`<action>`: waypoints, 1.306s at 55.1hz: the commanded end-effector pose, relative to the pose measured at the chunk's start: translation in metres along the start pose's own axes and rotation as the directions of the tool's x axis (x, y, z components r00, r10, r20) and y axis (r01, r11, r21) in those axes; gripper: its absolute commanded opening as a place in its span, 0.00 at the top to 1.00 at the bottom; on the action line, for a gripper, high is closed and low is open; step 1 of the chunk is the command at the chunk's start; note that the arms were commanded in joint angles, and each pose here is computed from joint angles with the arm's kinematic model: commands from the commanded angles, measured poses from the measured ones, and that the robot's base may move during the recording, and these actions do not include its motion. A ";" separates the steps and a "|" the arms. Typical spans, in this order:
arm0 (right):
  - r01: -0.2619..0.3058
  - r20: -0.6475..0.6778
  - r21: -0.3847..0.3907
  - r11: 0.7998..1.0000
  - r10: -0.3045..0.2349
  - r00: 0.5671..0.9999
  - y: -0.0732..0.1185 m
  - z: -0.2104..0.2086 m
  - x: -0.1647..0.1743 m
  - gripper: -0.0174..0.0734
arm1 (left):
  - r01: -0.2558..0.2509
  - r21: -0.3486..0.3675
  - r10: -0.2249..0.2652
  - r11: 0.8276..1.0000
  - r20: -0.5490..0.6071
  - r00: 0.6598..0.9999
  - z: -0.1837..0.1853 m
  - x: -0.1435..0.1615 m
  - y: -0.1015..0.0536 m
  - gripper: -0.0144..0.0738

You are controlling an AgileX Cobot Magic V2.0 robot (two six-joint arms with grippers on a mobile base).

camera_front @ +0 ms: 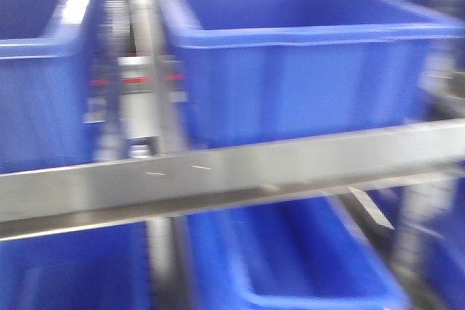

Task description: Pick and sort blue part to right shelf

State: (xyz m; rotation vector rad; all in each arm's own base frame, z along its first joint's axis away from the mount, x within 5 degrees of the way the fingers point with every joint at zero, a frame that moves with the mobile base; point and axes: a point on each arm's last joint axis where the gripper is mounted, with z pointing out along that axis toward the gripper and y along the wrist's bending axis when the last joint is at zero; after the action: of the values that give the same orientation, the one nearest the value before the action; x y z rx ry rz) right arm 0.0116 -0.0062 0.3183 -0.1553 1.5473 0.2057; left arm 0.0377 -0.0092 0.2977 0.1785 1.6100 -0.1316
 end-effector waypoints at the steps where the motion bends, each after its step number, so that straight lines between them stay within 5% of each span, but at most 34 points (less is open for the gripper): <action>1: 0.024 0.103 -0.005 1.000 -0.023 0.994 0.001 -0.001 -0.017 0.57 | 0.013 0.002 -0.013 1.000 0.108 0.994 -0.001 -0.018 0.001 0.70; 72: 0.024 0.103 -0.005 1.000 -0.023 0.994 0.001 -0.001 -0.017 0.57 | 0.013 0.002 -0.013 1.000 0.108 0.994 -0.001 -0.018 0.001 0.70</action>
State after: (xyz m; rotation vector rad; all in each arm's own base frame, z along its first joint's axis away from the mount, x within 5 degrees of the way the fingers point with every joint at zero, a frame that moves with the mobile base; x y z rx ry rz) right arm 0.0116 -0.0062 0.3183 -0.1559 1.5473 0.2052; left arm 0.0377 -0.0092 0.2977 0.1785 1.6100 -0.1316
